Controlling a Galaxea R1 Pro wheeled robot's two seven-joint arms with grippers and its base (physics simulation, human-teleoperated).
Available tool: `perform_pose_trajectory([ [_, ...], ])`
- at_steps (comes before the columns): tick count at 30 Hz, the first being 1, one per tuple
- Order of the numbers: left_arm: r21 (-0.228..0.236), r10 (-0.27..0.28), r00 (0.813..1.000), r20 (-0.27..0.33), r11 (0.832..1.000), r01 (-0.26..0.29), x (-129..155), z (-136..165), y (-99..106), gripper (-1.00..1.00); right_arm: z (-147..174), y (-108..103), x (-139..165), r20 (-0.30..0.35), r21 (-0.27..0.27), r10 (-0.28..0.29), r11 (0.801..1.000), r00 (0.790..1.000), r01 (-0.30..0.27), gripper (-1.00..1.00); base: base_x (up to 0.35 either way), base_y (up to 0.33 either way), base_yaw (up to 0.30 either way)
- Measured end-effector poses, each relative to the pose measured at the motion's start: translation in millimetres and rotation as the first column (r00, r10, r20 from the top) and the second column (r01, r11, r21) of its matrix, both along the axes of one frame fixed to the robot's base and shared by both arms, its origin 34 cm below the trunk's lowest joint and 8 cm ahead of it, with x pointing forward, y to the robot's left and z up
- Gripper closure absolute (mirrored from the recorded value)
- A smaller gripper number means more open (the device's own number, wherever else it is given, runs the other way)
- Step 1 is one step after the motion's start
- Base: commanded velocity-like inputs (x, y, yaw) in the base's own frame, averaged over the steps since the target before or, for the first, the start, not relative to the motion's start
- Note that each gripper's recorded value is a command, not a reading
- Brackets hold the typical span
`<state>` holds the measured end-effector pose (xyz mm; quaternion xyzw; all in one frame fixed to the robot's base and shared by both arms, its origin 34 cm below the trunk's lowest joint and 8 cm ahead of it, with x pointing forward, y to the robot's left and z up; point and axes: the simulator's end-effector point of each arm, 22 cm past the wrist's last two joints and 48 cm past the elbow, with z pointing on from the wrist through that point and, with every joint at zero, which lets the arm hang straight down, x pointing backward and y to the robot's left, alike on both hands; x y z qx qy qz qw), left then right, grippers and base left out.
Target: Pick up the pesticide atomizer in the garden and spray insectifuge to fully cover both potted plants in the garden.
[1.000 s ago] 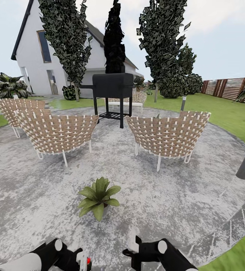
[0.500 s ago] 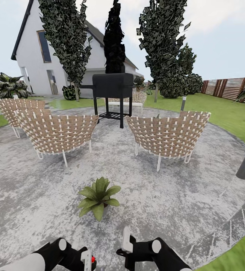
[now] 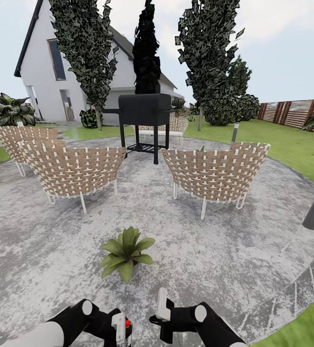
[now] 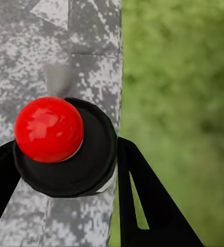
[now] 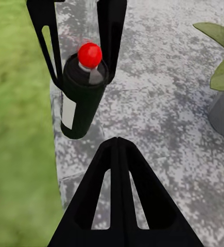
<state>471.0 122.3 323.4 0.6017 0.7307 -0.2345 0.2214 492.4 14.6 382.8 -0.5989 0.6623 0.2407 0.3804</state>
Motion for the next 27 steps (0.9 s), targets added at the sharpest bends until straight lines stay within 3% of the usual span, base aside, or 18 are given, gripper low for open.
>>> perform_pose_trajectory([
  [27, -0.091, -0.03, 0.999, 0.022, 0.995, 0.032, -2, 15, -70, 1.0, 0, 0, 0, 0.002, 0.001, 0.001, 1.0, 1.0, -0.001, 1.0, 0.0, 0.0, 0.0],
])
